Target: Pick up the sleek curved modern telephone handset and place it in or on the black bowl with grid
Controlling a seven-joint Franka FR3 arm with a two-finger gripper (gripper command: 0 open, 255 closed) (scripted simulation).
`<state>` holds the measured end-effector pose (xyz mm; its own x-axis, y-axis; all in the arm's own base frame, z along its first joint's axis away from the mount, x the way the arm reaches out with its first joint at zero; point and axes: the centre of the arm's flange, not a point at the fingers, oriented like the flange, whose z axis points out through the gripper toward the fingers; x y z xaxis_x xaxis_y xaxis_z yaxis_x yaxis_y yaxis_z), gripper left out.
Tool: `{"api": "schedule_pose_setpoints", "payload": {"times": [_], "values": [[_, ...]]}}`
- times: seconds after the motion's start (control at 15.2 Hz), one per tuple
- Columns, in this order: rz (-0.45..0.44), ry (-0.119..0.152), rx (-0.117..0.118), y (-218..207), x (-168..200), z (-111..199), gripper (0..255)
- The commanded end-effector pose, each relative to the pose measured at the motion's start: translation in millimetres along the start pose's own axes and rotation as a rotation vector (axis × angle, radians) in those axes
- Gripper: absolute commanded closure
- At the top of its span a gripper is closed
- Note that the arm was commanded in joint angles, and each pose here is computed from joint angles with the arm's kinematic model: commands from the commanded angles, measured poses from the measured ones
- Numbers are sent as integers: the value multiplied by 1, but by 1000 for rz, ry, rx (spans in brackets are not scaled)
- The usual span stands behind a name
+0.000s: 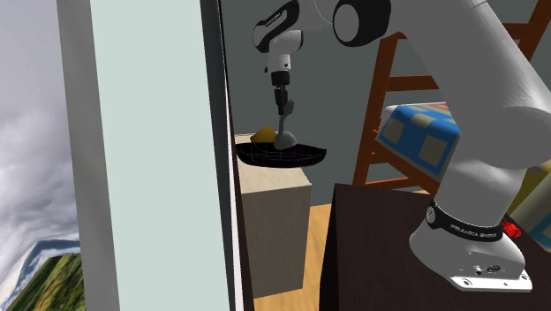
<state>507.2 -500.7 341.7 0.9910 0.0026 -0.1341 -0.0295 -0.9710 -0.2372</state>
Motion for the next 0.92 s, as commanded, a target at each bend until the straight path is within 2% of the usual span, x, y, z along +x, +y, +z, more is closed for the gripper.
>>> {"api": "schedule_pose_setpoints", "payload": {"times": [0.0,0.07,0.4,0.66,0.86], "values": [[0,1,0,0,0,0,255],[0,1,0,0,0,0,0],[0,1,0,0,0,0,0],[0,1,0,0,0,-50,0],[0,1,0,0,0,-50,0]]}}
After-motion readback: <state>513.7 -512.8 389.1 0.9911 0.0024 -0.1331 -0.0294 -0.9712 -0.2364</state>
